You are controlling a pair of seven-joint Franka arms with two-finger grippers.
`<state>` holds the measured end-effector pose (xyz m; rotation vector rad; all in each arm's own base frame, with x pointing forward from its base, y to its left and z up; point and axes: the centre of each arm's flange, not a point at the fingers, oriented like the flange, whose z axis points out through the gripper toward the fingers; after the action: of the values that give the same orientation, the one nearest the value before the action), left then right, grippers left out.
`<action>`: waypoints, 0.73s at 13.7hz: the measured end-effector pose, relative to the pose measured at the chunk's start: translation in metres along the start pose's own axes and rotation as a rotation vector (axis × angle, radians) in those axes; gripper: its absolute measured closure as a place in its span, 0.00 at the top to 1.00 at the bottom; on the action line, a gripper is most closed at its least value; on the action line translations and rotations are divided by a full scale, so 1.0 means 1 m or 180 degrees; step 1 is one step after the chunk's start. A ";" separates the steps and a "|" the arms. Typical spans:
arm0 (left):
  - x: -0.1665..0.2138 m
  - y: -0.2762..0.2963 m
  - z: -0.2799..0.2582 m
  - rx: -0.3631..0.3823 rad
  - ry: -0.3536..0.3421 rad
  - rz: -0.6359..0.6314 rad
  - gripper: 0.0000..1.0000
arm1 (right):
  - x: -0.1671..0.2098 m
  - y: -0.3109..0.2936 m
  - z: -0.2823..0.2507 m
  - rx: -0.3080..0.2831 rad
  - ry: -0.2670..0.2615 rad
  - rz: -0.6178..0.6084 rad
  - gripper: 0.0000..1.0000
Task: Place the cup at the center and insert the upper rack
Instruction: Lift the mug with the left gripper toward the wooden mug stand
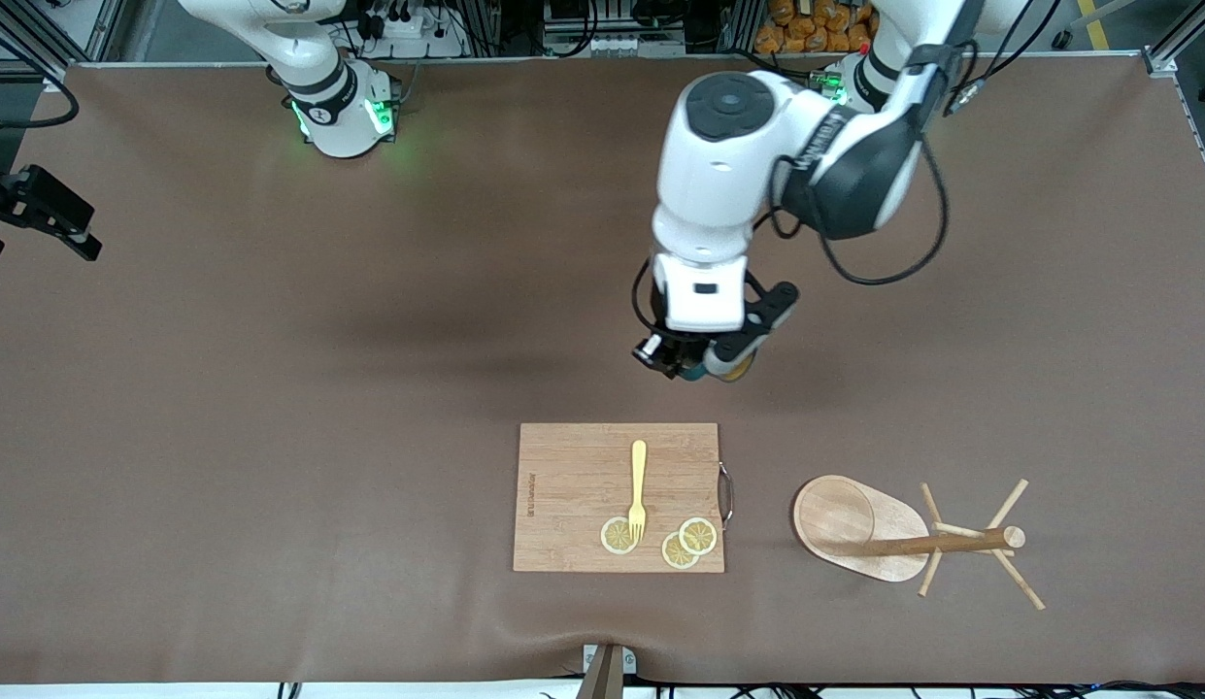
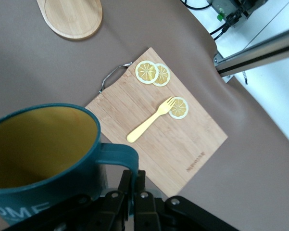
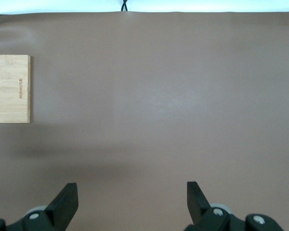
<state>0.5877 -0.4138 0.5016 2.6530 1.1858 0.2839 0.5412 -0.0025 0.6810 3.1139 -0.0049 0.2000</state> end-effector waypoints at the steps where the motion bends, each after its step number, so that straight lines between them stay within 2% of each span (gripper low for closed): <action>1: 0.018 0.000 -0.005 -0.0090 -0.0075 -0.0111 0.05 | -0.001 0.000 0.001 0.0000 -0.0034 0.0002 1.00; 4: 0.069 0.000 -0.014 -0.0414 -0.0246 -0.0396 0.05 | -0.002 0.001 0.002 -0.0001 -0.0062 0.0008 1.00; 7: 0.111 -0.005 -0.018 -0.0630 -0.0361 -0.0472 0.05 | -0.002 0.002 0.002 -0.0001 -0.0064 0.0010 1.00; 10: 0.148 -0.014 -0.021 -0.0795 -0.0380 -0.0434 0.05 | -0.003 0.002 0.002 -0.0001 -0.0079 0.0010 1.00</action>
<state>0.6696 -0.2909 0.5310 2.3302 1.2010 0.2297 0.5390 -0.0044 0.6783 3.1160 -0.0104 0.1615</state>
